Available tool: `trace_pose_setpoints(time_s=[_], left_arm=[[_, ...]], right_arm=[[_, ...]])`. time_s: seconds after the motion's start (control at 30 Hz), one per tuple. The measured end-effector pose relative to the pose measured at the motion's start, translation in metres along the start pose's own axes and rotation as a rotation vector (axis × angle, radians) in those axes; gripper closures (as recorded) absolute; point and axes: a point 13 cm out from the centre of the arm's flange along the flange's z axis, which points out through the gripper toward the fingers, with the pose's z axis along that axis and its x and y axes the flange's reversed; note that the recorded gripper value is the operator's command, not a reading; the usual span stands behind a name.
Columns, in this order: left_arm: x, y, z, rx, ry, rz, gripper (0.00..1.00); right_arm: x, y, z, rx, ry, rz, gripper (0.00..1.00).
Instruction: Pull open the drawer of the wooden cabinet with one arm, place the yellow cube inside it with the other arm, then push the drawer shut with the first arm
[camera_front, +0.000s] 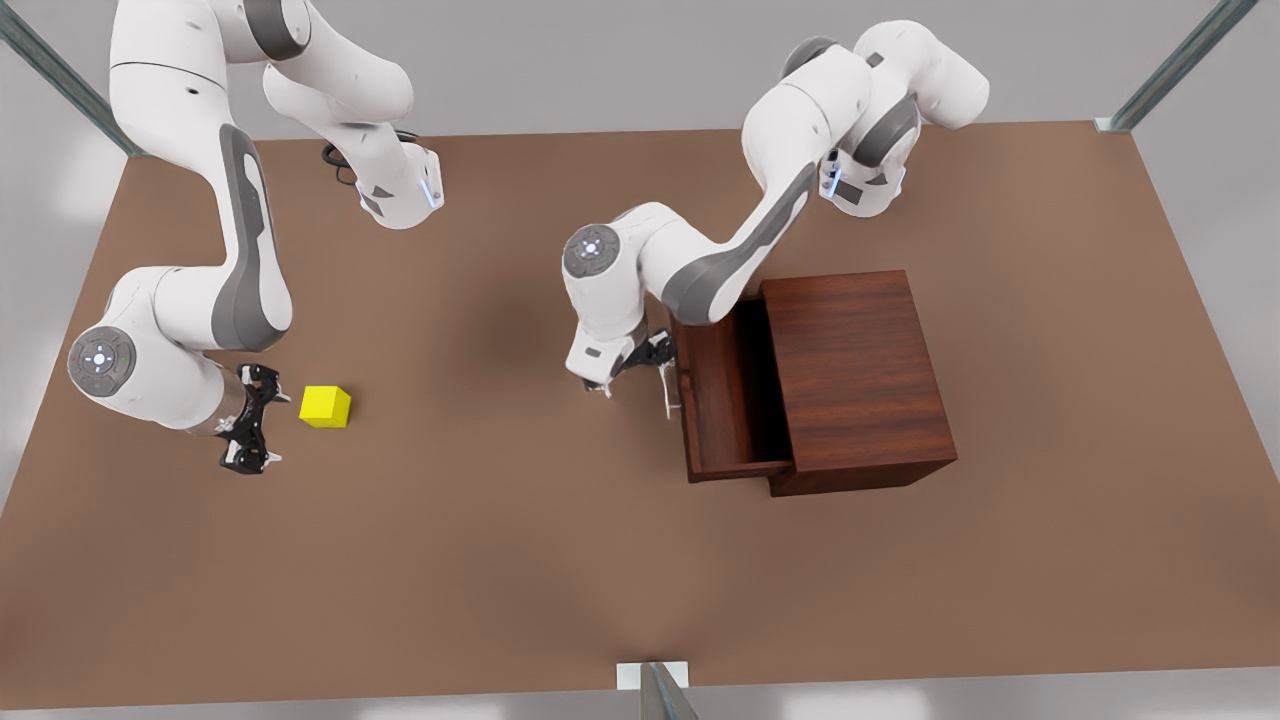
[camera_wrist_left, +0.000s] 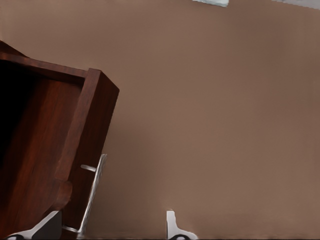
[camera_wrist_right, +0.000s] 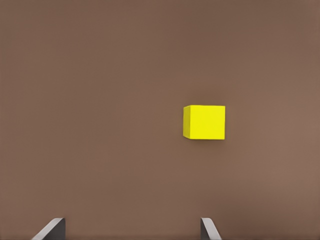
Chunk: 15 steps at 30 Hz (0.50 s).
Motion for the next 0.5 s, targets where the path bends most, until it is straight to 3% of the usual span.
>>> trace_pose_setpoints(time_s=[0.07, 0.1, 0.2, 0.23, 0.33, 0.5], left_arm=[[-0.007, 0.016, -0.035, -0.003, -0.001, -0.018, 0.0], [-0.039, 0.049, -0.06, -0.013, 0.007, -0.064, 0.0], [-0.208, 0.276, -0.088, -0.065, 0.136, -0.347, 0.0], [-0.236, 0.357, -0.071, -0.083, 0.213, -0.418, 0.0], [-0.182, 0.467, -0.02, -0.122, 0.356, -0.4, 0.0], [-0.204, 0.442, -0.025, 0.004, 0.291, -0.205, 0.0]], right_arm=[[0.002, -0.002, 0.004, 0.006, 0.008, 0.003, 0.0], [0.002, -0.005, 0.007, 0.011, 0.016, 0.008, 0.0], [0.005, -0.062, 0.035, 0.034, 0.029, 0.021, 0.0], [0.005, -0.08, 0.046, 0.029, 0.03, 0.026, 0.0], [0.003, -0.098, 0.071, -0.011, 0.032, 0.038, 0.0], [-0.002, -0.081, 0.1, -0.088, 0.028, 0.049, 0.0]])
